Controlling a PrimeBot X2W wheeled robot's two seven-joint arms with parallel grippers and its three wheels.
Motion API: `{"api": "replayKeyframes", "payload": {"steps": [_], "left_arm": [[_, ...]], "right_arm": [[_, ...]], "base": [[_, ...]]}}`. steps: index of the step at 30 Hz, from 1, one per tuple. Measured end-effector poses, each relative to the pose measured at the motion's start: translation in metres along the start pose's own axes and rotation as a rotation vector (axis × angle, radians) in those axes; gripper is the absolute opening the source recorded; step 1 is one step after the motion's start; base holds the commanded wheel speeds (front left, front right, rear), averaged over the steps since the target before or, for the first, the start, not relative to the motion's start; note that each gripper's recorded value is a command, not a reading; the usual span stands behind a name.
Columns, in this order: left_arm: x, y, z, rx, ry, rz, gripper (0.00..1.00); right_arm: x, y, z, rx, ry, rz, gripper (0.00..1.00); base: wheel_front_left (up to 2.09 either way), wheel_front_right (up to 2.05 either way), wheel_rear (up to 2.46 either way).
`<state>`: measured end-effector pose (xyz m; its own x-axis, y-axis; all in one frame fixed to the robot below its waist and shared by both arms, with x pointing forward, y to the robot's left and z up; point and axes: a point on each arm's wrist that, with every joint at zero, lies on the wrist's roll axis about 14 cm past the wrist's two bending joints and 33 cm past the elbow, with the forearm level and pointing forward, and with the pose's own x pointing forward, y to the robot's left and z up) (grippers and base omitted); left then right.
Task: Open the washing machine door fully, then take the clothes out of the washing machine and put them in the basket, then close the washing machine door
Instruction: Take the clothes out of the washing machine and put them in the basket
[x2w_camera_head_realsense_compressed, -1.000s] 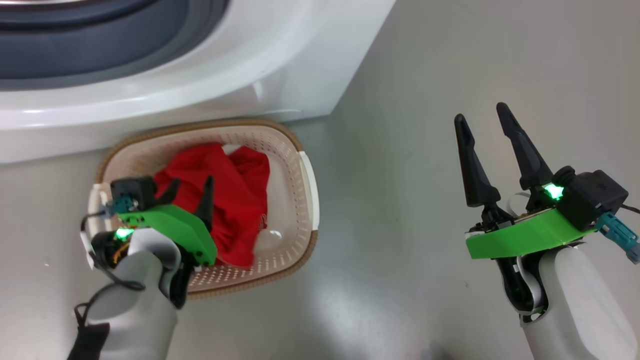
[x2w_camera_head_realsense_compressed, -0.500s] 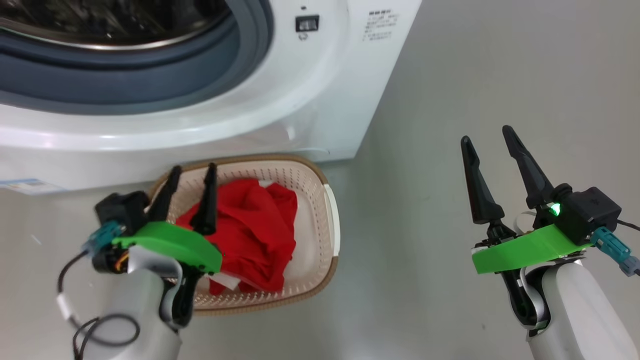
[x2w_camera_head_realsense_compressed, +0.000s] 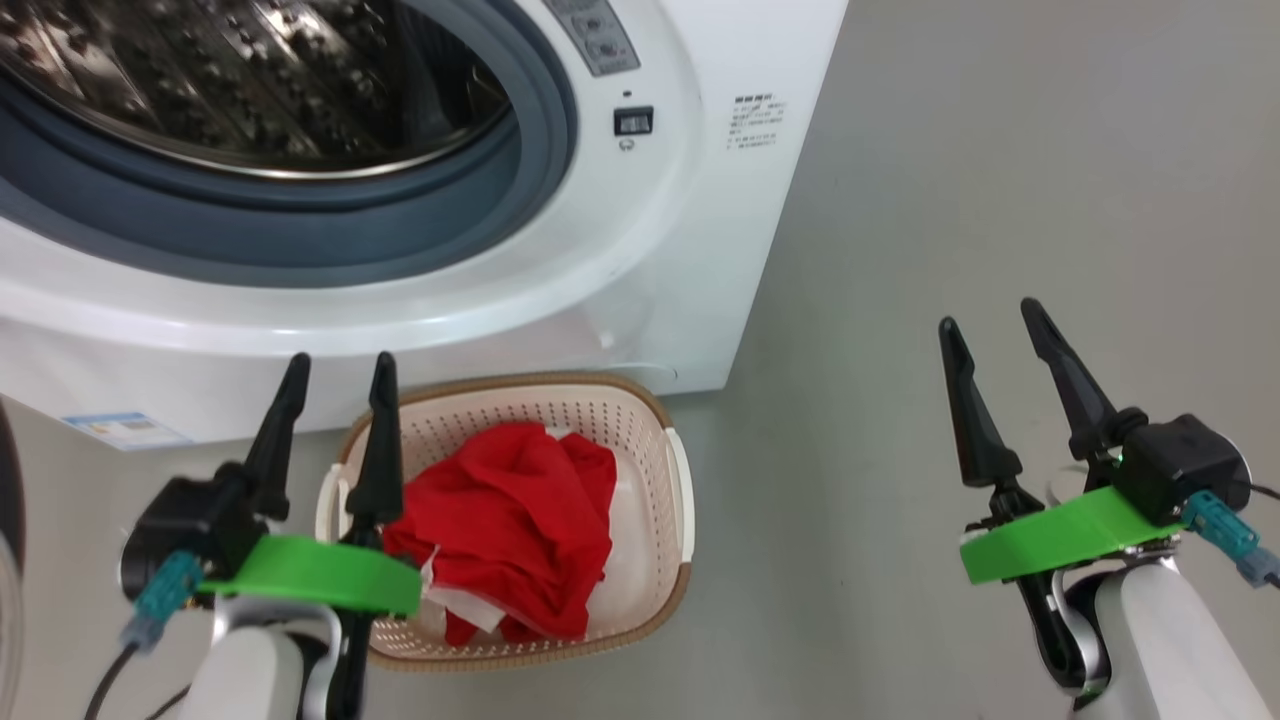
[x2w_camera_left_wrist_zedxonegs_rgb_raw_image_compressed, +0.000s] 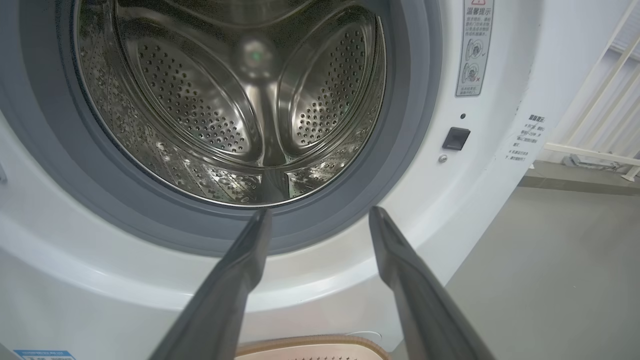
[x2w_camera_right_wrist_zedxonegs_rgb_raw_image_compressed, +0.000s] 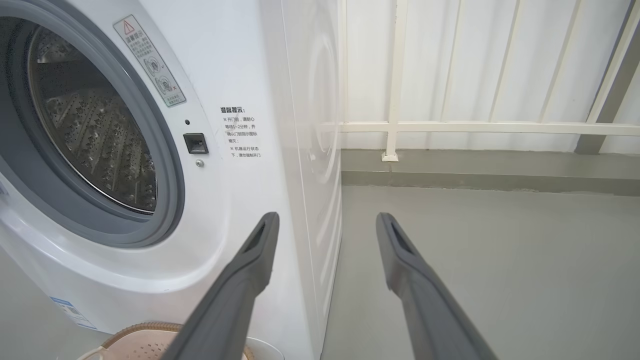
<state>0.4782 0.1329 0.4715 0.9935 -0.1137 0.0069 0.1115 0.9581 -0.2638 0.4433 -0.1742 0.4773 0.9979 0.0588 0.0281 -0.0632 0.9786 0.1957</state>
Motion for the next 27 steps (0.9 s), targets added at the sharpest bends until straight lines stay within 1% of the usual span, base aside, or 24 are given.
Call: {"api": "replayKeyframes", "payload": {"steps": [9,27], "left_arm": [[-0.029,0.004,0.037,0.015,-0.102,0.02,1.0],[-0.081,0.012,0.062,0.037,-0.165,0.067,1.0]], "right_arm": [[-0.014,0.005,0.017,-0.017,-0.038,0.009,1.0],[-0.049,0.007,0.038,-0.057,-0.085,0.008,1.0]], "base": [[0.0,0.0,0.0],[0.0,0.0,0.0]]}}
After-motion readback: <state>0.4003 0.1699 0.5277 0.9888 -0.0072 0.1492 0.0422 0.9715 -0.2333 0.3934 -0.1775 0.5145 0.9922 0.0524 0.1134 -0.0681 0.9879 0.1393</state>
